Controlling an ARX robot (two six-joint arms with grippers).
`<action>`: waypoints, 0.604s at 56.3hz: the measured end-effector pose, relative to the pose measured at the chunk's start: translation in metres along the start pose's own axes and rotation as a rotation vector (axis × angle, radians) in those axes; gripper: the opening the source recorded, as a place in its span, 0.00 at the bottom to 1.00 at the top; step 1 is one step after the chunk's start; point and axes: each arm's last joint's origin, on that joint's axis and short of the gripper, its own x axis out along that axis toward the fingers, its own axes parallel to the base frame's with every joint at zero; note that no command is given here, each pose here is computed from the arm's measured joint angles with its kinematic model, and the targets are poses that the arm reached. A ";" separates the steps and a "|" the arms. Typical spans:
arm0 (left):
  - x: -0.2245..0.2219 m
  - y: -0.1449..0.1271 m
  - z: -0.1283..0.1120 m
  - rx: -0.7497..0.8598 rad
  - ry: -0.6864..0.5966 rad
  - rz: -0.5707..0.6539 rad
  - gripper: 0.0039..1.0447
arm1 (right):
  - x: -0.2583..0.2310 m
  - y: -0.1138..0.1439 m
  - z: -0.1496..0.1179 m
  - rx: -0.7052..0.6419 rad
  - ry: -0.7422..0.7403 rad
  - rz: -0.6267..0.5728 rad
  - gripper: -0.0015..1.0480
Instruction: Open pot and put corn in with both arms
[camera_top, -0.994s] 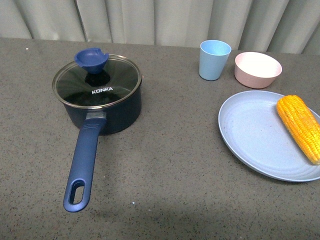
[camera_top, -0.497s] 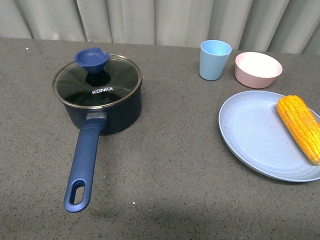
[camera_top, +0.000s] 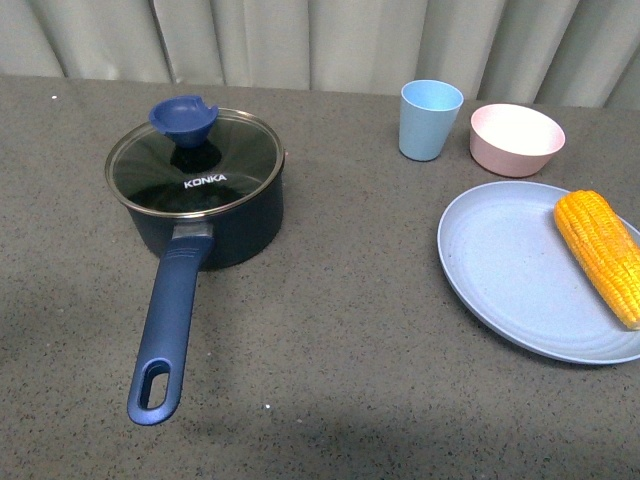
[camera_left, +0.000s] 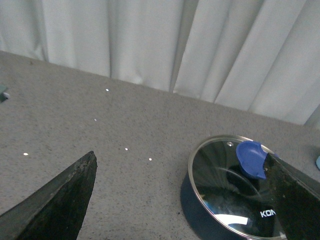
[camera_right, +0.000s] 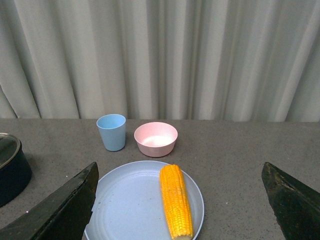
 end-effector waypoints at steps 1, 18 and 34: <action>0.009 -0.003 -0.004 0.006 0.019 -0.003 0.94 | 0.000 0.000 0.000 0.000 0.000 0.000 0.91; 0.078 -0.034 -0.040 0.064 0.142 -0.095 0.94 | 0.000 0.000 0.000 0.000 0.000 0.000 0.91; 0.121 -0.049 -0.048 0.062 0.131 -0.128 0.94 | 0.000 0.000 0.000 0.000 0.000 0.000 0.91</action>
